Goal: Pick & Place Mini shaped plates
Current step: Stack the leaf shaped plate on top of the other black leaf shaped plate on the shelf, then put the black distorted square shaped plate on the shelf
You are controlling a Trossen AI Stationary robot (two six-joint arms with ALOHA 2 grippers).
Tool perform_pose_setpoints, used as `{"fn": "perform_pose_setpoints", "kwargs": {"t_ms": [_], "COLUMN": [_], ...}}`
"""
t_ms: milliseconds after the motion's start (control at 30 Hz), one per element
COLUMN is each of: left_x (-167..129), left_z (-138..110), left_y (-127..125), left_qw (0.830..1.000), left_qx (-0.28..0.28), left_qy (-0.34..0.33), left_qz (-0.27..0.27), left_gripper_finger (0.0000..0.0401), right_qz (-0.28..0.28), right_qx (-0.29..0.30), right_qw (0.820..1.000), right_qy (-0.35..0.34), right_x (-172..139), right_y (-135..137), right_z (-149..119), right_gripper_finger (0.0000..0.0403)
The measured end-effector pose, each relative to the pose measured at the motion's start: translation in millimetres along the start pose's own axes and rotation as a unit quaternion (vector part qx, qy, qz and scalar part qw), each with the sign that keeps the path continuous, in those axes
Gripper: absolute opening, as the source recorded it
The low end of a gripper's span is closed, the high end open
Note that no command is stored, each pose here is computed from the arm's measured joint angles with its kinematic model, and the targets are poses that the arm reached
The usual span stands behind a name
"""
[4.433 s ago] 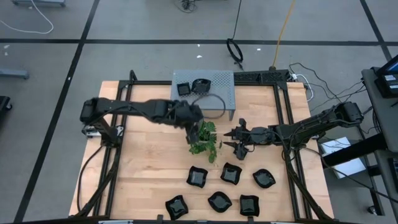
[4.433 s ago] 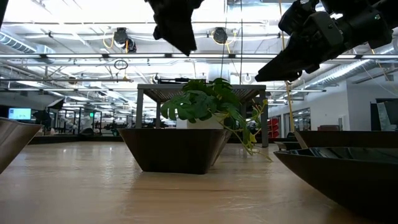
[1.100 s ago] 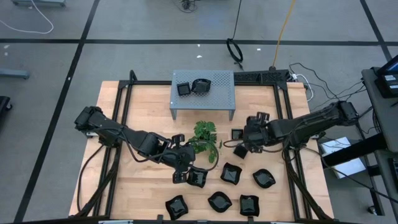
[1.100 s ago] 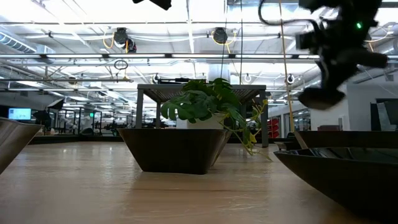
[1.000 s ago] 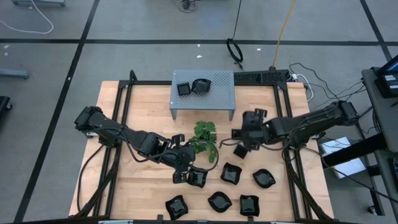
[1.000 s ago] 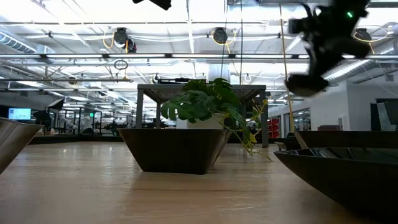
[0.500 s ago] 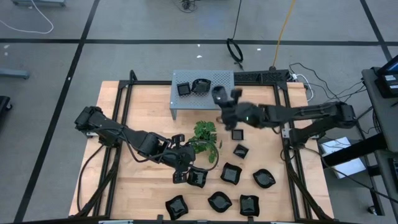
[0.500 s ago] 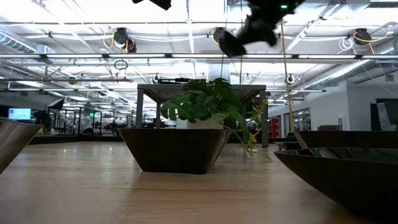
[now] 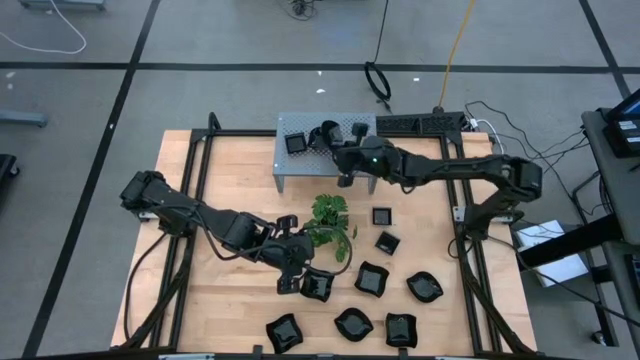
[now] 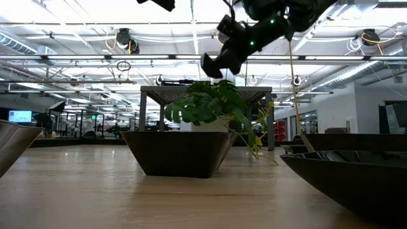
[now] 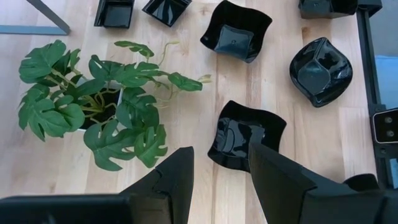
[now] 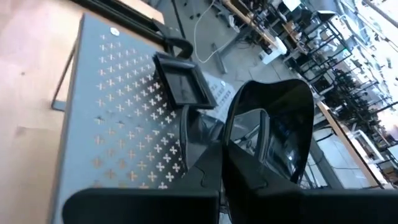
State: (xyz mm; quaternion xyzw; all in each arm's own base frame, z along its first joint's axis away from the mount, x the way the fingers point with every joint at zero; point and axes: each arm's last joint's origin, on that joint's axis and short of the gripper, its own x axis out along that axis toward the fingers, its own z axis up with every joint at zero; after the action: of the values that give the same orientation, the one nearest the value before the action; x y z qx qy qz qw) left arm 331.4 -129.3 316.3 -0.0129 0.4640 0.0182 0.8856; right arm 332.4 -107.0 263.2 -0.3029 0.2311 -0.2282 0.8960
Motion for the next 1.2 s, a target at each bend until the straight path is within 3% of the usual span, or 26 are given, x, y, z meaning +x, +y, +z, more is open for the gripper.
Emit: {"fn": "perform_pose_setpoints", "kwargs": {"t_ms": [167,367,733,1033,1200], "left_x": [0.0,0.9,2.4,2.3,2.3], "left_z": [-0.9,-1.4,-0.4,-0.7,-1.1], "left_y": [0.4,5.2,12.2,12.1,12.1], "left_qw": [1.000,1.000,1.000,1.000,0.999], "left_qx": [0.004,0.002,-0.005,-0.011,-0.013], "left_qy": [0.005,0.015,0.021,0.022,0.024], "left_qz": [0.002,0.009,0.017,0.018,0.017], "left_gripper_finger": [0.0159,0.0159,0.0159,0.0159,0.0159], "right_qz": [0.001,0.018,0.005,0.007,0.065], "right_qx": [-0.008,0.026,0.078,0.099,0.089], "right_qw": [1.000,0.999,0.996,0.991,0.992], "right_qy": [0.014,-0.011,-0.048,-0.093,-0.066], "right_x": [8.5,7.8,7.1,-24.9,-64.7], "right_y": [1.7,1.8,-2.9,-11.5,-7.9], "right_z": [-8.0,-5.0,1.7,26.9,37.4], "right_gripper_finger": [0.0000,0.0010,0.0102,0.0159,0.0156]}}
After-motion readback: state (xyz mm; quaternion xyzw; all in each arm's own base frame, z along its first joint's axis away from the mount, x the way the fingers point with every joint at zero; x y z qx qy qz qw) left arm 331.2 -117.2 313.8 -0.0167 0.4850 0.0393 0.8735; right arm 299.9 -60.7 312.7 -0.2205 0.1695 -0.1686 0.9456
